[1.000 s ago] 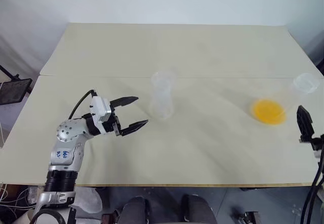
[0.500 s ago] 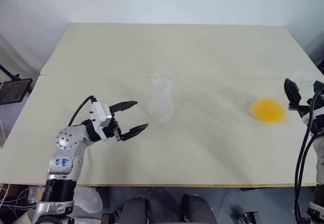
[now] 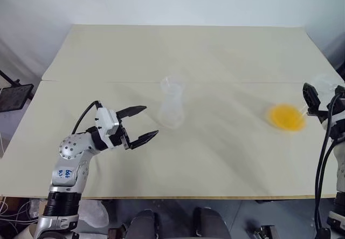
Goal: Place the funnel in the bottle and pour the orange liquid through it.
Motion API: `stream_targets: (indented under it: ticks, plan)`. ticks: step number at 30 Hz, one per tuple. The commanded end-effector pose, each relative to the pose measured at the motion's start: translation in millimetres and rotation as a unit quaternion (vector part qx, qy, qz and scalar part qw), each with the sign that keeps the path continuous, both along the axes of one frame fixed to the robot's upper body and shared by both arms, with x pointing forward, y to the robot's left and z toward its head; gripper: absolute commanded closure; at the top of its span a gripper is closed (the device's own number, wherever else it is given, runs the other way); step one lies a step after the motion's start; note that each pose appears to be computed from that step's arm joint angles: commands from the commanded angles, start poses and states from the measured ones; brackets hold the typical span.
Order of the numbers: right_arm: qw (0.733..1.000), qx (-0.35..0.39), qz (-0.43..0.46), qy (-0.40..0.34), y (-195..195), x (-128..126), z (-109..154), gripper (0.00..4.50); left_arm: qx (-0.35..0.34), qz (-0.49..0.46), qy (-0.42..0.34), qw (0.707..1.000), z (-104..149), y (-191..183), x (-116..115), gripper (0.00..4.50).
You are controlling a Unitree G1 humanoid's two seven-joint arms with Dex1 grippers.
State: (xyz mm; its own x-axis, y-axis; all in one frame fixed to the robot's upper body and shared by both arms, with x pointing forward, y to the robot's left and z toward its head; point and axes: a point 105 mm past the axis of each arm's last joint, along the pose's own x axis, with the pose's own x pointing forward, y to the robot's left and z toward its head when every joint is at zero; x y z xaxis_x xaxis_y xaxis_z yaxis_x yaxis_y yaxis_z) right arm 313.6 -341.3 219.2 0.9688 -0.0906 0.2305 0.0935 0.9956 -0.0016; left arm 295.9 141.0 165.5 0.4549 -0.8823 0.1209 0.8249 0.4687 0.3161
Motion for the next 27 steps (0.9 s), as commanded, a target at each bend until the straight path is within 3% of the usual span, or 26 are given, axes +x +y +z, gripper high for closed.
stream_targets:
  ticks: [1,16,27]
  plan:
    - [1.0,-0.001,-0.009,-0.007,0,-11,3,0.0,-0.003,-0.002,-0.023,1.0,9,-1,-5,0.05]
    - [0.998,0.006,-0.054,-0.028,-5,-29,6,0.0,-0.003,0.0,-0.025,1.0,8,-1,-4,0.05]
    - [0.995,0.026,-0.022,-0.098,3,-30,29,0.0,-0.007,0.002,-0.029,1.0,10,-3,-2,0.05]
